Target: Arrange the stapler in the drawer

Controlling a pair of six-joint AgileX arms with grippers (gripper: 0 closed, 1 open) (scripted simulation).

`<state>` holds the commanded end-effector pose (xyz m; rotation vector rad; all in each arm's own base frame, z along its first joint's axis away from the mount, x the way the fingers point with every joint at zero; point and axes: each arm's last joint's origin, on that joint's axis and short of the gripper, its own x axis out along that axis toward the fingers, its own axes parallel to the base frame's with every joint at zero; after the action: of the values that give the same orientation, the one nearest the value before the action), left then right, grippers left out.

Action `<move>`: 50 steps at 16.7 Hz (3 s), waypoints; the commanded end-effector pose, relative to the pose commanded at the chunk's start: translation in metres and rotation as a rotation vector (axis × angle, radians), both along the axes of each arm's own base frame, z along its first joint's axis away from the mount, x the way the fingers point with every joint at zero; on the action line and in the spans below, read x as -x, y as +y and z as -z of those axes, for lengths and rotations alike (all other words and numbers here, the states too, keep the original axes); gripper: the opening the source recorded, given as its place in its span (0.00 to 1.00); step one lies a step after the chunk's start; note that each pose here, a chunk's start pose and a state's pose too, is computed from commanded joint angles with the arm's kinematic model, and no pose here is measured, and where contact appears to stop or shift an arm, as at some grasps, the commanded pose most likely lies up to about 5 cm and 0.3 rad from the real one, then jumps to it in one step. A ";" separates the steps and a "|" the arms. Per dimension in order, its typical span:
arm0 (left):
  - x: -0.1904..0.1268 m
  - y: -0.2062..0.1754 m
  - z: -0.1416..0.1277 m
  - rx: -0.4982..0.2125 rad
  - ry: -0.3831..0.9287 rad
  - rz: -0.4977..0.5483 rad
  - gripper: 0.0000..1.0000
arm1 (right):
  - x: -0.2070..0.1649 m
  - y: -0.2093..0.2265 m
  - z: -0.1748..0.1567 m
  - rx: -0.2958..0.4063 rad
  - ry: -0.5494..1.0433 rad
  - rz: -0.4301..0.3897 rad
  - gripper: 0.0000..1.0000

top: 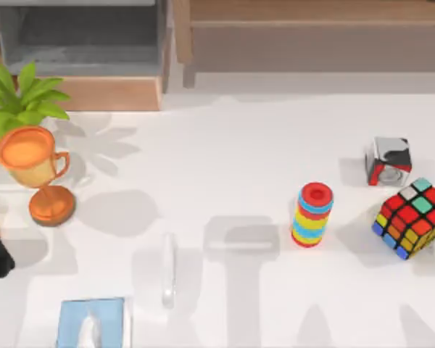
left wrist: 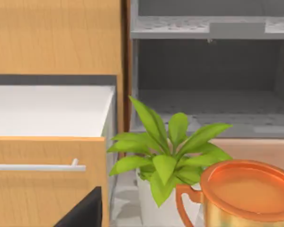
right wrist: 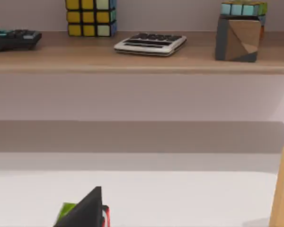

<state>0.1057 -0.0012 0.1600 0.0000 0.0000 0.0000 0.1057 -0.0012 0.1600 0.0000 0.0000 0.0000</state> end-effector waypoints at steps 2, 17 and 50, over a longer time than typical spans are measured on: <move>0.000 0.000 0.000 0.000 0.000 0.000 1.00 | 0.000 0.000 0.000 0.000 0.000 0.000 1.00; -0.090 -0.086 -0.072 0.208 0.977 0.180 1.00 | 0.000 0.000 0.000 0.000 0.000 0.000 1.00; -0.152 -0.209 0.042 0.022 1.571 -0.028 0.62 | 0.000 0.000 0.000 0.000 0.000 0.000 1.00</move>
<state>0.2579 -0.2101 0.1176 -0.0222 1.5706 0.0281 0.1057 -0.0012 0.1600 0.0000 0.0000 0.0000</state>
